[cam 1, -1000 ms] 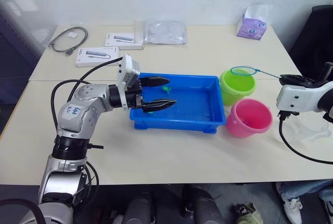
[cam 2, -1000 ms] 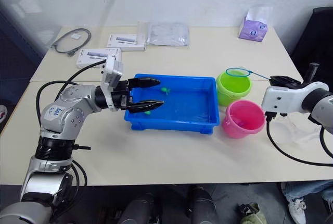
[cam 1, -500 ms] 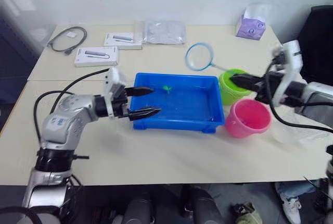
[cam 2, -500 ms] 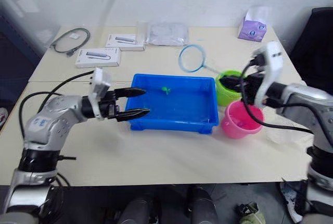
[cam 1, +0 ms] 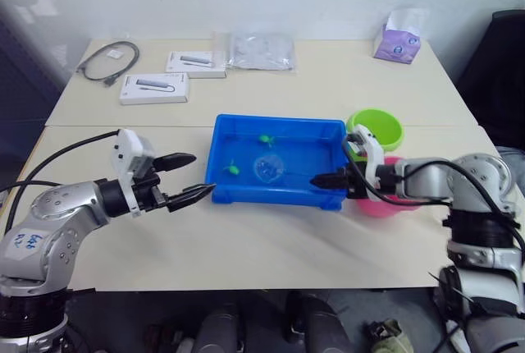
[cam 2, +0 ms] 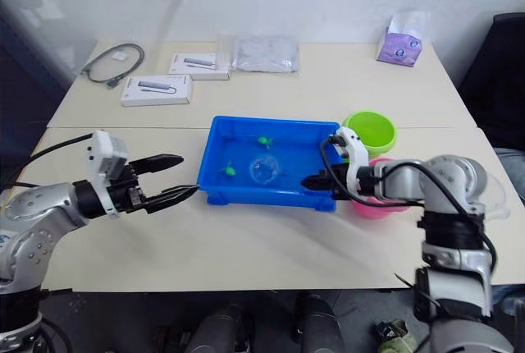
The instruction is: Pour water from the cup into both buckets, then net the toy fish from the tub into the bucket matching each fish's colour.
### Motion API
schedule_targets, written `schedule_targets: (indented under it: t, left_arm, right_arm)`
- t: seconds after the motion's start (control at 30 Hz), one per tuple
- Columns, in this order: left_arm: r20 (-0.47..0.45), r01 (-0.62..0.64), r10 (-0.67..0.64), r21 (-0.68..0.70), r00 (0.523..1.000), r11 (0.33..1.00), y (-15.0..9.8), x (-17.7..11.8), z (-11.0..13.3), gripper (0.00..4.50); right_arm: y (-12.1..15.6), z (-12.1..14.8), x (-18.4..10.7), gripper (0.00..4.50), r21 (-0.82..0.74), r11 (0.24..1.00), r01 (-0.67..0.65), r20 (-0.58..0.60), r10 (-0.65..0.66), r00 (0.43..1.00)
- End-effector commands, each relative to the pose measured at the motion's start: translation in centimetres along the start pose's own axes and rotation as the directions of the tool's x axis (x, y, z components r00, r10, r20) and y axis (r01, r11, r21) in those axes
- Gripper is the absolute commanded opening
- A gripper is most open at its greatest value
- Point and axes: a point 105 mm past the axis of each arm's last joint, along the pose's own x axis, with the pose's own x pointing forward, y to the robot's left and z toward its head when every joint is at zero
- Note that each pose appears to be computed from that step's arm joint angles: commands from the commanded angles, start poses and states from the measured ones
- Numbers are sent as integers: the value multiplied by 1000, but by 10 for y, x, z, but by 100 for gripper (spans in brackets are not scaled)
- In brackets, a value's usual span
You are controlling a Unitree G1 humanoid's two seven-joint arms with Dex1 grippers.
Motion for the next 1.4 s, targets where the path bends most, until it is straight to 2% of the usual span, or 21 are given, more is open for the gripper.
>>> schedule_targets:
  t: [0.03, 0.23, 0.47, 0.7, 0.93, 1.27, 1.4]
  left_arm:
    - [25, -40, 39, 45, 999, 998, -1, -8, 12, 443]
    - [35, -52, 50, 59, 998, 997, -1, -8, 17, 443]
    - [42, -50, 48, 65, 998, 997, -2, -5, 19, 443]
    - [54, -28, 24, 72, 998, 997, -1, 2, 22, 443]
    - [54, 31, -34, 70, 998, 997, 0, 8, 23, 443]
    - [53, 78, -82, 79, 995, 994, 7, 10, 27, 443]
    - [49, 126, -130, 73, 990, 989, 3, 10, 28, 443]
  right_arm:
    - [-8, 8, 6, 0, 87, 996, 32, -3, -32, 999]
    - [-23, 21, 18, 0, 242, 964, 109, 2, -113, 994]
    - [-7, 46, 25, 0, 290, 956, 50, 63, -71, 995]
    - [1, 55, 28, 0, 226, 973, 40, 95, -63, 993]
    - [16, 45, 20, 0, 68, 998, -4, 78, -2, 997]
    - [14, 42, 12, 0, 83, 995, -51, 110, 42, 993]
    - [17, 50, -7, 0, 66, 994, -92, 163, 80, 983]
